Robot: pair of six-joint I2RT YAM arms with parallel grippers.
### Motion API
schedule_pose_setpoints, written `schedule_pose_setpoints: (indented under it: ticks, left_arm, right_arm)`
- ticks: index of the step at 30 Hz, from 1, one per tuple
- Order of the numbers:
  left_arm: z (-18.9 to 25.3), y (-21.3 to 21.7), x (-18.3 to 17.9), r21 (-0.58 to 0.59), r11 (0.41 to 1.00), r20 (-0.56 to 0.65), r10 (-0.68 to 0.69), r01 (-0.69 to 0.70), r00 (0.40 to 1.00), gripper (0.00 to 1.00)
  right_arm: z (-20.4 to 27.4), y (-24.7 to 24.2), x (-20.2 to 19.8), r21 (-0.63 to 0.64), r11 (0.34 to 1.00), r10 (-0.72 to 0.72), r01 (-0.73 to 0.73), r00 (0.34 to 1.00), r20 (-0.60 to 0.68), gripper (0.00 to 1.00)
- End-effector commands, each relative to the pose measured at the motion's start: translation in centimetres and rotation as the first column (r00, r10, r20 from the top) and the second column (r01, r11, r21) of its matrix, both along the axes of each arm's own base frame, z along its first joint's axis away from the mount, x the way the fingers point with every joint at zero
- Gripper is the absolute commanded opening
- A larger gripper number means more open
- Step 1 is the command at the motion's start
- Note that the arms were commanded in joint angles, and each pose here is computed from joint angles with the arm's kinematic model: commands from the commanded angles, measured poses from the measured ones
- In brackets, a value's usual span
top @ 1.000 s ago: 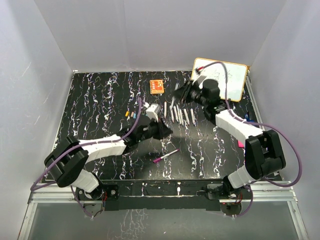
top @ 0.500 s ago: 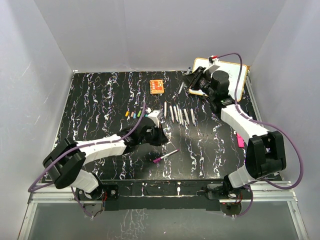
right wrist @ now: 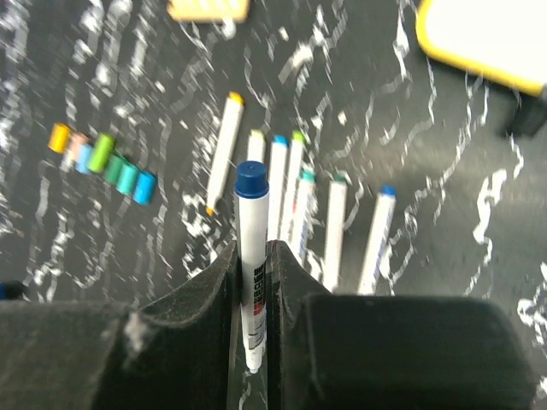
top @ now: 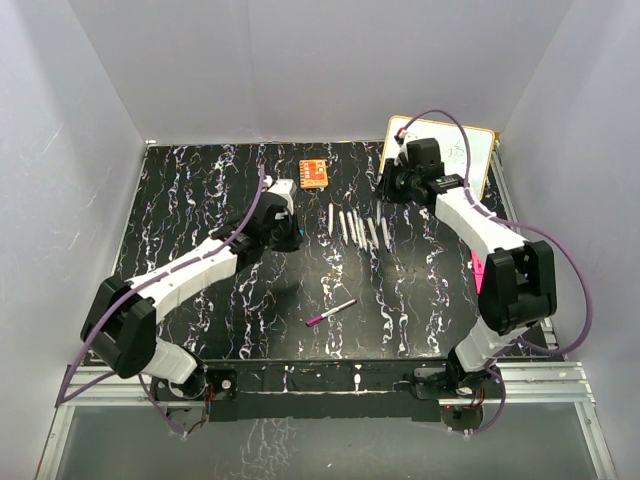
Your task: Open the pen caps
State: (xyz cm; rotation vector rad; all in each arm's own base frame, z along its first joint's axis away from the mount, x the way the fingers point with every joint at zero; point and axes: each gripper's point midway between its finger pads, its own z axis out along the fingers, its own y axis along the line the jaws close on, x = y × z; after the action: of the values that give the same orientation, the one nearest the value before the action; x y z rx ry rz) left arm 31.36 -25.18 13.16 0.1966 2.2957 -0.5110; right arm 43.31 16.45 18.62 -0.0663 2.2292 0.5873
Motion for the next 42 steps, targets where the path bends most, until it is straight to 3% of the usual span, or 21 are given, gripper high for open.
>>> schedule_pose_setpoints:
  ticks: [1,8,23,42]
  left_arm:
    - [-0.2,3.3,0.8,0.110,0.993,-0.022,0.038,-0.036,0.999,0.00]
    - [-0.5,6.1,1.8,0.118,0.989,-0.033,0.090,-0.085,0.995,0.00]
    - [-1.3,6.7,1.8,0.107,0.990,-0.054,0.096,-0.090,0.994,0.00]
    - [-1.4,8.5,2.5,0.115,0.986,-0.057,0.124,-0.117,0.991,0.00]
  right_arm:
    - [-2.1,-1.7,-1.0,-0.115,0.993,-0.008,-0.002,0.996,-0.085,0.00]
    - [-5.4,-3.9,-1.4,-0.240,0.971,-0.069,0.023,0.981,-0.183,0.00]
    - [-10.1,-4.0,-3.0,-0.259,0.966,-0.057,-0.024,0.952,-0.301,0.00]
    - [-15.4,-7.4,-4.6,-0.384,0.923,-0.192,0.031,0.902,-0.387,0.00]
